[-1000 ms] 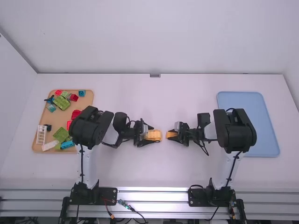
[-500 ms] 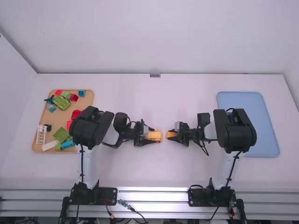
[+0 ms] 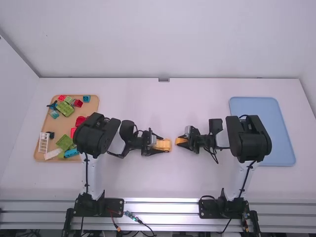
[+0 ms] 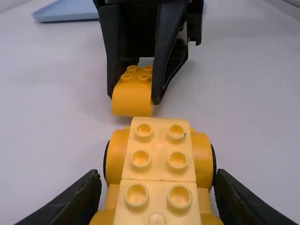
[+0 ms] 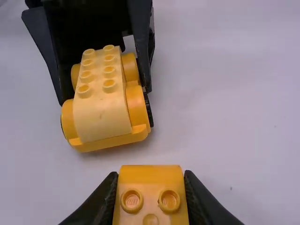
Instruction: Assemble lego blocks to make yellow taxi
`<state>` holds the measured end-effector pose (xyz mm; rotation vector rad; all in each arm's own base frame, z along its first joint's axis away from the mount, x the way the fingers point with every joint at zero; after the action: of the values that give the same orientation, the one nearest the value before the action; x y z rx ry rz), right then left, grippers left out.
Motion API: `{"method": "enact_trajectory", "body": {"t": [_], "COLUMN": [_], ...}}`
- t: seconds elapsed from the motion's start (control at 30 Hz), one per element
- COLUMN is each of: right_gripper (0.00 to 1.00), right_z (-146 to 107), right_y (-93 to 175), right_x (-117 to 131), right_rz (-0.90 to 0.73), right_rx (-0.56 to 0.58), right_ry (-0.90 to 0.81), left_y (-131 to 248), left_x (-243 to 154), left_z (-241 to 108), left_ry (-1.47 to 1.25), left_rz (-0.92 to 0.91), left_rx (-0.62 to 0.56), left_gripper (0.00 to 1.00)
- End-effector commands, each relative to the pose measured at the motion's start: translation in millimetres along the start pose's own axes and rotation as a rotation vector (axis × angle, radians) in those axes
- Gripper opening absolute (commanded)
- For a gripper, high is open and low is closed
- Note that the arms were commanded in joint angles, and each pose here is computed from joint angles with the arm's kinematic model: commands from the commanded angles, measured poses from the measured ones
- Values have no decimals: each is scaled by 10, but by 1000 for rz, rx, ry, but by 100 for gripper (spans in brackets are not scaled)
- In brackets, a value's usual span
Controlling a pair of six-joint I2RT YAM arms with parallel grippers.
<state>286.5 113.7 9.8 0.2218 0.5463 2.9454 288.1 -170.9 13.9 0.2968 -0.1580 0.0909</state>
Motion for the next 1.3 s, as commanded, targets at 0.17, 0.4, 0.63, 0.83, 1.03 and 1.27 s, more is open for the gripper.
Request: {"method": "enact_trajectory", "body": {"t": [0.17, 0.4, 0.63, 0.83, 1.03, 1.27], "right_gripper": [8, 7, 4, 1, 0, 0], "right_z": [404, 648, 747, 771, 801, 814], "right_y": [-3, -70, -229, -335, -412, -499], "right_x": [136, 290, 410, 445, 511, 496], "right_rz": [-5, 32, 92, 112, 139, 124], "right_rx": [85, 98, 75, 67, 64, 71], "right_ry": [98, 192, 251, 292, 314, 299], "left_y": [-34, -49, -34, -21, -34, -33], "left_x": [-49, -30, -17, -41, -48, -52], "left_z": [-135, -157, -208, -214, -243, -247], "left_ry": [56, 66, 70, 55, 61, 65], "left_rz": [-8, -26, 9, 24, 35, 34], "left_rx": [64, 78, 120, 125, 154, 157], "left_gripper": [41, 40, 39, 39, 37, 35]}}
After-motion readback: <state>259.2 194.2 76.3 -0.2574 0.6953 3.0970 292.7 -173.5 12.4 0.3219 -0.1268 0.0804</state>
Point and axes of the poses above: each hand's point on the last joint's axis, 136 mm out from that joint toward the fingers, its own y axis back along the fingers, its own x axis along the line the jaws close on, z = x × y, the point moved 7 cm from there along y, back along the fingers, and after that the axes turned 4 degrees about -y, right-handed, at the moved point
